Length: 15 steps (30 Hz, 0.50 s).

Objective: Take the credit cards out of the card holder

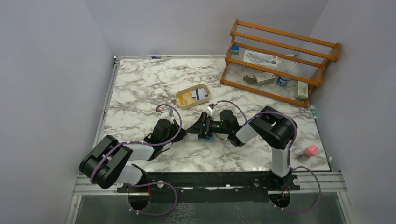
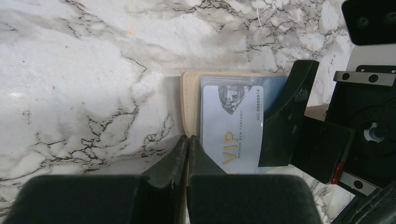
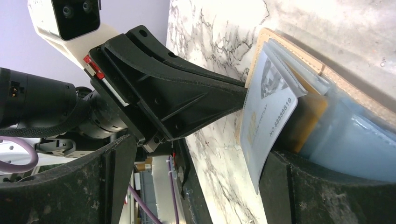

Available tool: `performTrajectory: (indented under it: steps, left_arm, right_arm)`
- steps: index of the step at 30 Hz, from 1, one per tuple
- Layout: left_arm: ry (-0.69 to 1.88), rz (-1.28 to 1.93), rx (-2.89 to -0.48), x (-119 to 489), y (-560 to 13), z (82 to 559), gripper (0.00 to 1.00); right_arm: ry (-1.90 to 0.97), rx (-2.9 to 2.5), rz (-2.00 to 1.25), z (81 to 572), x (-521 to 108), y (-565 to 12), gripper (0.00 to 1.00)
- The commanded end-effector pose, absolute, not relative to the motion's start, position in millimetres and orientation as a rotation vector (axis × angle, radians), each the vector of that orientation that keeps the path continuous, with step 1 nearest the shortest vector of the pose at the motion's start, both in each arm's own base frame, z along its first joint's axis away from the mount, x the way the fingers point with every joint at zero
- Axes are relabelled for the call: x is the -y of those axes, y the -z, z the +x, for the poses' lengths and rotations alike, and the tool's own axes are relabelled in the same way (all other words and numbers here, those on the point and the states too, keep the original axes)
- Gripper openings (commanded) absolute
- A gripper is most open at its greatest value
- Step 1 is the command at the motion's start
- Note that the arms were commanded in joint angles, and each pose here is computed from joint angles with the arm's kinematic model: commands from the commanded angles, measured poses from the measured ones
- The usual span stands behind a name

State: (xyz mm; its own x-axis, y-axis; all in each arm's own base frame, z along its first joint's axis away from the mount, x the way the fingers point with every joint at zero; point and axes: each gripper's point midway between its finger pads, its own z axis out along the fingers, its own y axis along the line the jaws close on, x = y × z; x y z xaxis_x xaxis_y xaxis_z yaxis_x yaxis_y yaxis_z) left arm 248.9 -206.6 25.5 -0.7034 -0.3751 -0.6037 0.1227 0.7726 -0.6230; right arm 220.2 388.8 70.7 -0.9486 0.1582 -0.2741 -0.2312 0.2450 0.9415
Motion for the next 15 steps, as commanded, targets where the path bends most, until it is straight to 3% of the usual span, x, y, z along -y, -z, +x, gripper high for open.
performTrajectory:
  steps: [1, 15]
  left_arm:
    - [0.920, -0.173, -2.166, 217.3, -38.8, 246.2, 0.00]
    - [0.895, -0.175, -2.174, 212.0, -33.2, 243.0, 0.00]
  right_arm:
    - [-1.801, -2.168, -0.155, 215.0, -405.9, -86.8, 0.96]
    - [-1.838, -2.151, -0.242, 209.0, -407.7, -104.0, 0.95]
